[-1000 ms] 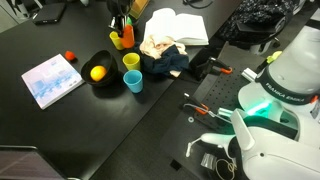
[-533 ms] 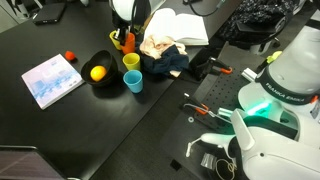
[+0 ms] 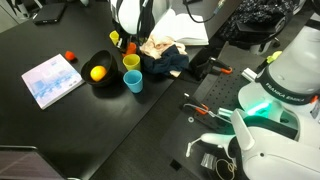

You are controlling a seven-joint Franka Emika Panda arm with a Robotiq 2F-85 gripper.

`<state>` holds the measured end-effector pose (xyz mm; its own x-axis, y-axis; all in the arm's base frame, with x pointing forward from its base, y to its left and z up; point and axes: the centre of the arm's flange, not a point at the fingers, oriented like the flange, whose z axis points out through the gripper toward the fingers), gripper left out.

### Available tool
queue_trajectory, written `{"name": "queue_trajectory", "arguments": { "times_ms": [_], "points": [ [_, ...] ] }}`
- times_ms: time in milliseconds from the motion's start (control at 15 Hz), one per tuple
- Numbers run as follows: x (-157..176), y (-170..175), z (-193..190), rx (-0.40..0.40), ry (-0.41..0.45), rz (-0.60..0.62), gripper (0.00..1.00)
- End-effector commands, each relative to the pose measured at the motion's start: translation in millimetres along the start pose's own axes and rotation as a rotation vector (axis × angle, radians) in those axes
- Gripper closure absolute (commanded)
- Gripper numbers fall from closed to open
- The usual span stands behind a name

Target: Shift the bowl to the left, then separate the cups

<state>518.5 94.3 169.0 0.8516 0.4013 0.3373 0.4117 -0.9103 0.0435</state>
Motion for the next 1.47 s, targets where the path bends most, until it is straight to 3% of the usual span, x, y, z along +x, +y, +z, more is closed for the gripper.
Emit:
{"name": "queue_trajectory", "arguments": {
  "times_ms": [0, 467, 933, 1333, 1400],
  "points": [
    [6, -4, -4, -0.015, 0.035, -0.023, 0.56],
    [27, 6, -54, -0.063, -0.045, -0.057, 0.03],
    [38, 9, -121, -0.147, -0.181, -0.185, 0.00],
    [30, 0, -162, -0.191, -0.262, -0.194, 0.00],
    [37, 7, -138, -0.171, -0.256, -0.205, 0.00]
  ]
}}
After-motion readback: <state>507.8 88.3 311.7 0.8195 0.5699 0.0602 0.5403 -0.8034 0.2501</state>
